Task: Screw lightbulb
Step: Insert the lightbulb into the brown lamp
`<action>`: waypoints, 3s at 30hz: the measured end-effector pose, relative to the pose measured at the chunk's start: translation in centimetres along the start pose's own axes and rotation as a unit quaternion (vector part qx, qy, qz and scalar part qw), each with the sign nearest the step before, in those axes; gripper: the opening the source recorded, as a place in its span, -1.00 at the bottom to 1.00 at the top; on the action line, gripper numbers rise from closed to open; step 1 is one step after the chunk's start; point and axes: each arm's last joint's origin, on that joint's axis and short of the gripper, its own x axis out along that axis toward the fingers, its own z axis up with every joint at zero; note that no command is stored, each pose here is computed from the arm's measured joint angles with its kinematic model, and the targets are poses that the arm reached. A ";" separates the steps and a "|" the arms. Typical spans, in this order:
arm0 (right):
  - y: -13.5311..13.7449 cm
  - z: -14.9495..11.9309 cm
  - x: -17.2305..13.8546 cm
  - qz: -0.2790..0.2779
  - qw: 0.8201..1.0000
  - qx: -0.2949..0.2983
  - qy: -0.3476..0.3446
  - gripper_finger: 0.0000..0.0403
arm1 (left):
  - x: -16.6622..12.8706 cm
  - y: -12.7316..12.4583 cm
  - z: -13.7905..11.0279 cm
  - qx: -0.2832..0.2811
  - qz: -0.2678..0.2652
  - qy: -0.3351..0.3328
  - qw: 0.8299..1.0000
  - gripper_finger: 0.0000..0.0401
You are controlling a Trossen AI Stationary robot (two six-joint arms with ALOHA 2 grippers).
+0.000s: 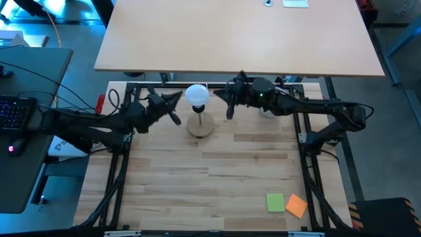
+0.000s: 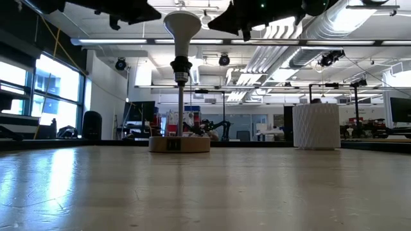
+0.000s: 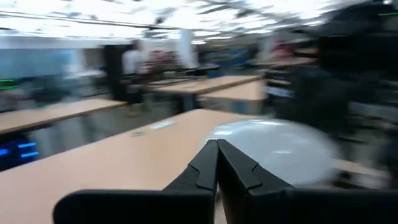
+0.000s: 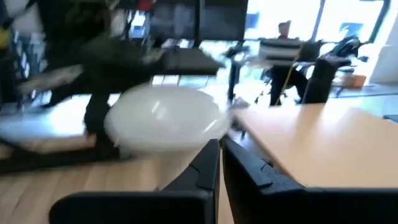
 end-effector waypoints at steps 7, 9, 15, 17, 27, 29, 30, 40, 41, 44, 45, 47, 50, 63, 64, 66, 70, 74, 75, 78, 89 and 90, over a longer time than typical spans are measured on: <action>-0.8 -0.6 1.1 0.038 0.998 0.038 -0.028 -0.92 | 0.7 -0.7 -0.7 -0.025 -0.040 0.002 0.999 -1.00; -0.5 -0.8 1.4 0.058 0.997 0.037 -0.030 -0.92 | 1.1 -0.6 -0.9 -0.023 -0.026 0.002 0.999 -1.00; 1.7 -0.8 1.5 0.105 0.993 0.033 -0.031 -0.92 | 1.9 0.1 -1.4 -0.017 -0.001 0.009 1.000 -1.00; 2.4 -0.8 1.5 0.116 0.992 0.029 -0.029 -0.92 | 2.1 0.3 -1.5 -0.020 0.001 0.011 1.000 -1.00; 1.9 -0.8 0.2 0.084 0.996 -0.017 0.032 -0.92 | 1.6 0.6 -2.0 0.004 0.011 0.051 0.999 -1.00; 1.1 -0.7 -0.2 0.042 0.998 -0.019 0.044 -0.92 | 1.1 0.6 -1.6 0.001 0.014 0.048 0.999 -1.00; 0.6 -0.6 -0.3 0.018 0.999 -0.015 0.043 -0.92 | 0.9 0.5 -1.4 -0.004 0.015 0.041 0.999 -1.00; -1.1 -0.3 0.3 0.021 0.999 0.031 -0.009 -0.92 | 0.6 -0.6 -1.1 -0.031 -0.004 0.025 0.999 -1.00; -0.9 -0.2 0.4 0.035 0.999 0.037 -0.012 -0.92 | 0.7 -0.6 -1.3 -0.031 -0.003 0.026 0.999 -1.00; -0.3 -0.3 0.5 0.065 0.997 0.038 -0.011 -0.92 | 1.1 -0.6 -1.6 -0.030 0.004 0.027 0.999 -1.00; -0.1 -0.3 0.5 0.067 0.997 0.038 -0.012 -0.92 | 1.3 -0.6 -1.6 -0.030 0.008 0.026 0.999 -1.00; 0.5 -0.2 0.5 0.076 0.996 0.037 -0.013 -0.92 | 1.6 -0.5 -1.9 -0.030 0.018 0.026 0.999 -1.00; 1.5 -0.3 0.6 0.094 0.995 0.036 -0.013 -0.92 | 2.2 -0.2 -2.3 -0.026 0.026 0.029 0.999 -1.00; 2.2 0.4 -0.2 0.096 0.995 -0.006 -0.012 -0.92 | 0.8 0.7 -1.7 -0.003 0.071 0.056 0.996 -1.00; 1.8 0.4 -0.3 0.090 0.996 -0.005 -0.010 -0.92 | 0.5 0.7 -1.4 -0.005 0.072 0.054 0.996 -1.00; 1.0 0.1 -0.2 0.064 0.998 0.009 0.001 -0.92 | -0.1 0.8 -0.8 -0.014 0.069 0.045 0.997 -1.00; -0.7 -0.1 -0.1 -0.005 1.000 0.029 0.004 -0.92 | -0.6 0.3 -0.4 -0.025 0.034 0.035 0.999 -1.00; -1.5 -0.7 0.6 0.002 0.999 0.047 -0.004 -0.92 | -0.1 -0.5 -0.7 -0.029 -0.009 0.030 0.999 -1.00; -1.4 -0.7 0.8 0.016 0.998 0.054 -0.010 -0.92 | 0.1 -0.7 -0.9 -0.028 -0.013 0.031 0.999 -1.00; -0.9 -1.0 1.3 0.046 0.996 0.068 -0.015 -0.92 | 0.7 -1.0 -1.5 -0.026 0.000 0.033 0.999 -1.00; 3.2 -0.9 1.4 0.120 0.992 0.043 -0.016 -0.92 | 1.8 0.1 -2.3 -0.002 0.055 0.046 0.997 -1.00; 3.6 -0.9 1.4 0.125 0.991 0.030 -0.018 -0.92 | 1.8 0.1 -2.4 0.008 0.059 0.050 0.997 -1.00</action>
